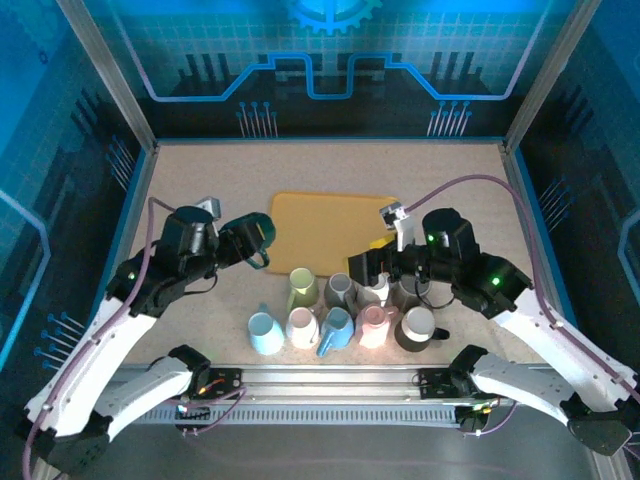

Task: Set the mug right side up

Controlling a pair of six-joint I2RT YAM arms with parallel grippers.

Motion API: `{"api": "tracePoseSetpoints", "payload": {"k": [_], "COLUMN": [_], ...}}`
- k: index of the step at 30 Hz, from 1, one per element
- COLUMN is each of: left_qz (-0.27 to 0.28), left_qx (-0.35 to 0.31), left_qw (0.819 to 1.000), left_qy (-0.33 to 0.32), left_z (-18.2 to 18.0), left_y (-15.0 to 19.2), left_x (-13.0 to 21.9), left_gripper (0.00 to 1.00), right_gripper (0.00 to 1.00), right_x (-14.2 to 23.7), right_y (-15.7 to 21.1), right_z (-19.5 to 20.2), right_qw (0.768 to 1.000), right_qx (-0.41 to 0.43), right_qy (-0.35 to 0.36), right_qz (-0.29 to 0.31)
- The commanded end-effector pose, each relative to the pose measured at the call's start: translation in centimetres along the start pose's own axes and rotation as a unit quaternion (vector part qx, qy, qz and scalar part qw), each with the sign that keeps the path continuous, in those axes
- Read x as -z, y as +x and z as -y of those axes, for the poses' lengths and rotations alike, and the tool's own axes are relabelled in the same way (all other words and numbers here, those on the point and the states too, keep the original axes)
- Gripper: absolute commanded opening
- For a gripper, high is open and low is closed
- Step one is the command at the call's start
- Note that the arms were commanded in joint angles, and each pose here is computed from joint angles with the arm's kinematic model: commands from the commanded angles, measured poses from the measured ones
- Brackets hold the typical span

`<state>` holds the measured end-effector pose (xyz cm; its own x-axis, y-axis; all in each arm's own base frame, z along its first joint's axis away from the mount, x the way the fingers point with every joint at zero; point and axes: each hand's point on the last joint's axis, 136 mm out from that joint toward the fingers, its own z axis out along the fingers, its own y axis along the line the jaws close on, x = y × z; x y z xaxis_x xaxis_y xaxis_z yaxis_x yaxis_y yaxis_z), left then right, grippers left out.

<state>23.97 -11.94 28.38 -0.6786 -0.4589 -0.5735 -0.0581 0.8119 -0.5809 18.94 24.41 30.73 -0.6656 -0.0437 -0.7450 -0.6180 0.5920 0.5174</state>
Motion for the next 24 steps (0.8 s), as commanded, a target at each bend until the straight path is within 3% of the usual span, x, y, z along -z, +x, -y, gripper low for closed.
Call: {"api": "tracePoseSetpoints", "payload": {"k": [1,6,11,13,17,24], "left_qz": [0.064,0.075,0.125,0.135,0.135,0.118], "left_qx": [-0.076,-0.069,-0.031,-0.019,-0.012,-0.008], "left_qw": [0.973,0.93,0.864,0.847,0.832,0.832], "left_qy": [0.206,0.354,0.486,0.514,0.538,0.542], "left_z": [7.5,11.6,14.0,14.4,15.1,15.4], "left_y": [-2.2,-1.8,-2.9,-3.3,-3.8,-3.6], "left_x": [1.8,2.0,4.5,5.2,5.8,5.4], "left_gripper": [0.36,0.36,0.35,0.34,0.33,0.33], "right_gripper": [0.96,0.92,0.92,0.91,0.86,0.79], "right_x": [0.3,-1.3,-1.3,-1.2,-1.9,-3.4], "right_y": [-3.1,-4.5,-6.8,-7.2,-7.0,-6.9], "right_z": [-2.1,-3.2,-3.3,-3.0,-2.8,-2.1], "right_qw": [0.997,0.992,0.968,0.957,0.945,0.941], "right_qx": [0.058,0.038,-0.023,-0.039,-0.054,-0.071], "right_qy": [-0.024,-0.112,-0.224,-0.261,-0.307,-0.319], "right_qz": [0.046,0.052,0.106,0.116,0.1,0.091]}}
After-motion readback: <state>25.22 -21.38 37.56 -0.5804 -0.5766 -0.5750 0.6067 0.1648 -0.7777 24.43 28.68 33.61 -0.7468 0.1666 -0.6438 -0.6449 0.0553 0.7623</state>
